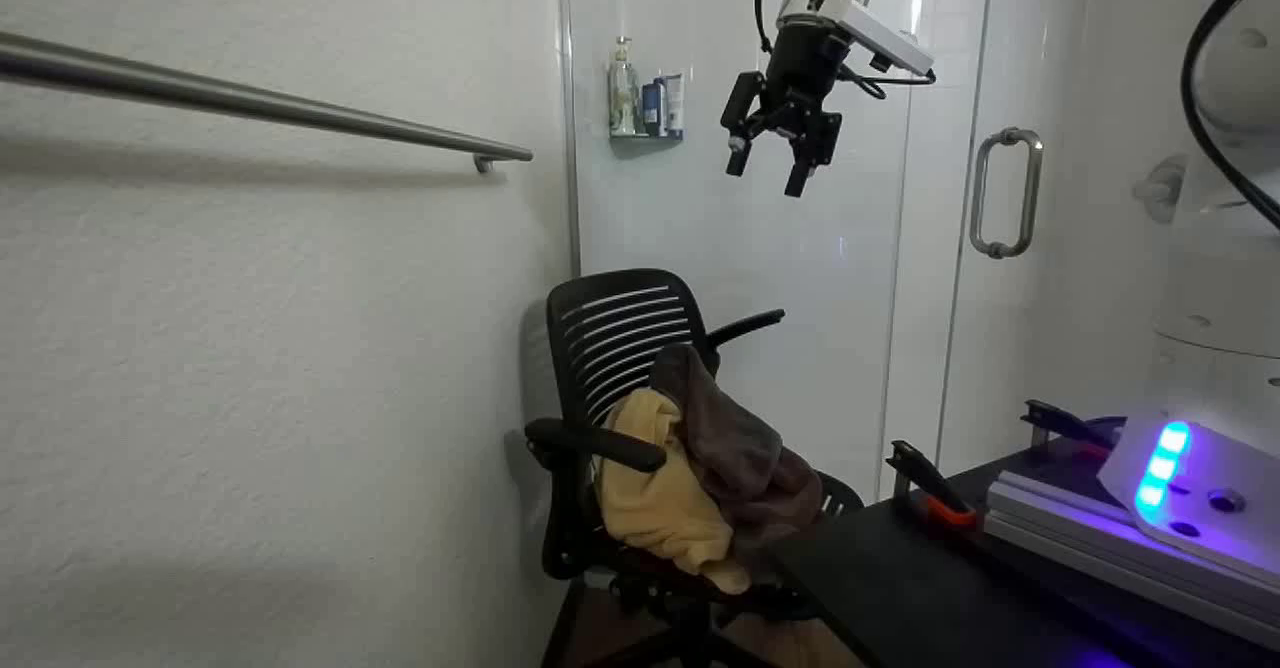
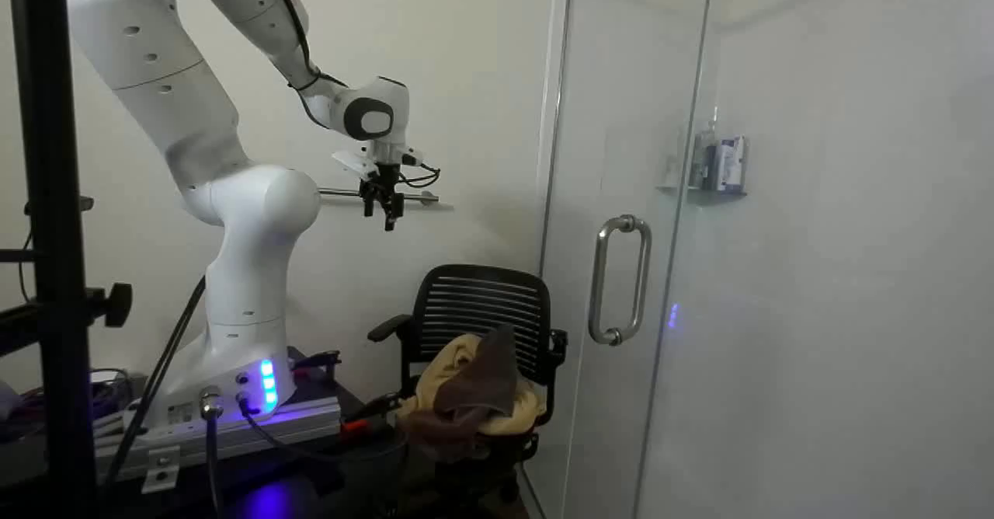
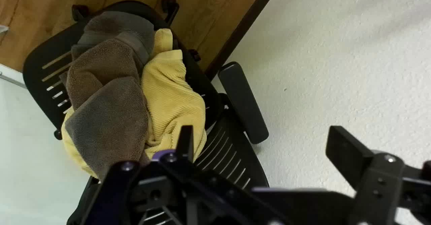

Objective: Take the brown towel from the chair and place it on the top rail

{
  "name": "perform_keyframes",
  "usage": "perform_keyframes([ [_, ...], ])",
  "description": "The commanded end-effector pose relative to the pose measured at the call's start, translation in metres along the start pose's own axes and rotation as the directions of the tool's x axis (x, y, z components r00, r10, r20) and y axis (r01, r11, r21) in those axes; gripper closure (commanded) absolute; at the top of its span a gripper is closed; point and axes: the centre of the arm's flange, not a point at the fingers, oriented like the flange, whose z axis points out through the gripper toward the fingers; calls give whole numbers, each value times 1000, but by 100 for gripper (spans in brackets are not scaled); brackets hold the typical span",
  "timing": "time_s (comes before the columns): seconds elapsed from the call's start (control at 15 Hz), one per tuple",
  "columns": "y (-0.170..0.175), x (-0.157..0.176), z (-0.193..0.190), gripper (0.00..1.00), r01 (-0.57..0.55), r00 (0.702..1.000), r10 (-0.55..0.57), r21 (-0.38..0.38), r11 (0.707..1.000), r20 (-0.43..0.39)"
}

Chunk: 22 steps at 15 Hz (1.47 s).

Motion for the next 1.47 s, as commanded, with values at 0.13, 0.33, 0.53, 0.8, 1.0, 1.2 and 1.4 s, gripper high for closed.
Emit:
perform_keyframes([
  [0.13, 6, -4, 33, 0, 4, 1000, -7, -100, 995, -29],
  [0.33, 10, -12, 75, 0, 30, 996, -49, -230, 973, -77],
  [0.53, 12, -6, 100, 0, 13, 985, -65, -310, 951, -158],
  [0.8, 30, 1, 112, 0, -75, 976, 2, -324, 943, -219],
  [1.0, 56, 5, 118, 0, -216, 963, 171, -213, 953, -211],
  [1.2, 83, 16, 120, 0, -329, 937, 313, -94, 940, -156],
  [1.4, 72, 36, 128, 0, -370, 921, 350, -102, 924, -168],
])
